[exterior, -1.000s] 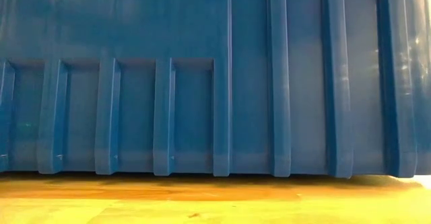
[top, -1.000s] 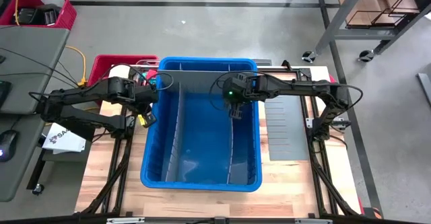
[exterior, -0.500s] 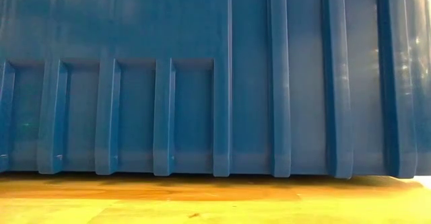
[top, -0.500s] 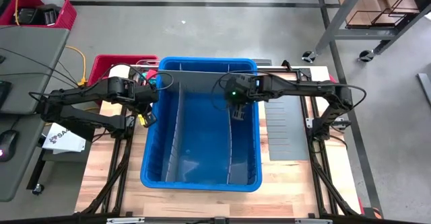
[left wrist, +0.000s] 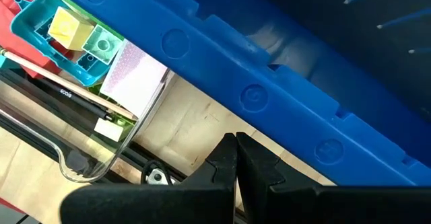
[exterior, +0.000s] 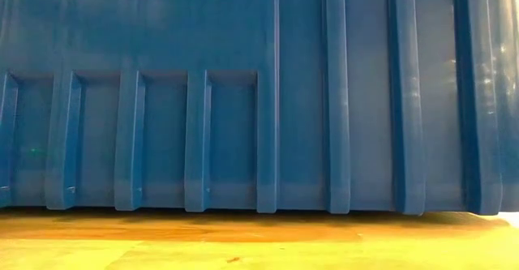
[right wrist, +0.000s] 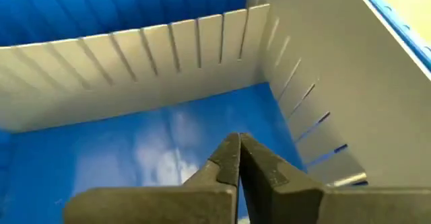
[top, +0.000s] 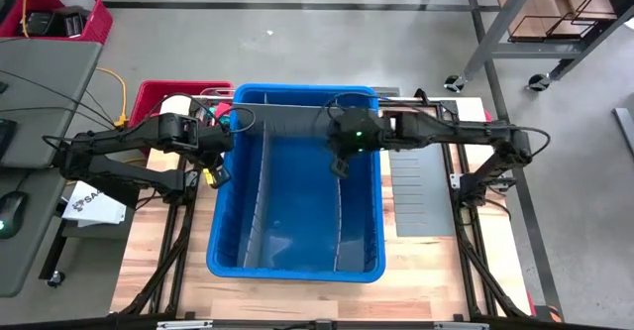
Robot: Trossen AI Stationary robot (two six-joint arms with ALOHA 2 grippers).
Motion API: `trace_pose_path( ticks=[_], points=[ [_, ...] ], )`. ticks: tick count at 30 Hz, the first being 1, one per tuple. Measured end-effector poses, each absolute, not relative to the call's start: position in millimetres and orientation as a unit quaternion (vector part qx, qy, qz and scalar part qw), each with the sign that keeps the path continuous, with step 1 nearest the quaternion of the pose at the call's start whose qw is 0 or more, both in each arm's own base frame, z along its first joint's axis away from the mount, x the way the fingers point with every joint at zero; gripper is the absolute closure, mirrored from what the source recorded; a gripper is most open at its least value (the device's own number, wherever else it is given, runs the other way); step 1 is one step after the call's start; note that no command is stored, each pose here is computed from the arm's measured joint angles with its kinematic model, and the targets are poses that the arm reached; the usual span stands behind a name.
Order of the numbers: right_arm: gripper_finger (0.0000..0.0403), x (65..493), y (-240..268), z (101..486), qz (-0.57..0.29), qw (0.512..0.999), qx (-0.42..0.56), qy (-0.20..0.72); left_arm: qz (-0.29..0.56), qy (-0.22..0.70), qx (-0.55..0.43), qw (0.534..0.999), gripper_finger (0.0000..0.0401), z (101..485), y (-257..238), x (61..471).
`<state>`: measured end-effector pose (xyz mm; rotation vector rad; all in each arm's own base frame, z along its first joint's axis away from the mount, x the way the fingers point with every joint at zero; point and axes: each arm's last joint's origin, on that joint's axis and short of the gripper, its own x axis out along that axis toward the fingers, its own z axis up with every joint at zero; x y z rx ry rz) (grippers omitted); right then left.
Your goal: Sort blocks
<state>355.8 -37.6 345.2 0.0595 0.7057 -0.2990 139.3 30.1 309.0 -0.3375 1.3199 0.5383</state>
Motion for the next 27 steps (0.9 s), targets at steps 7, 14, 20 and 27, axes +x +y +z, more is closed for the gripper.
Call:
trace_pose_path(
  ticks=[7, 14, 20, 27],
  points=[
    [0.0403, 372, -61, 317, -0.247, 0.897, 0.034, 0.365, 0.246, 0.602, -0.156, 0.744, 0.0401, 309, 30, 139],
    [0.0403, 365, -76, 308, -0.28, 0.87, 0.039, 0.404, 0.248, 0.601, -0.159, 0.743, 0.0401, 309, 30, 139],
    [0.0403, 356, -75, 303, -0.28, 0.846, 0.032, 0.452, 0.248, 0.598, -0.159, 0.745, 0.0401, 309, 30, 140],
    [0.0403, 350, -67, 339, -0.268, 0.896, 0.046, 0.351, 0.253, 0.596, -0.154, 0.746, 0.0401, 309, 31, 140]
  ],
)
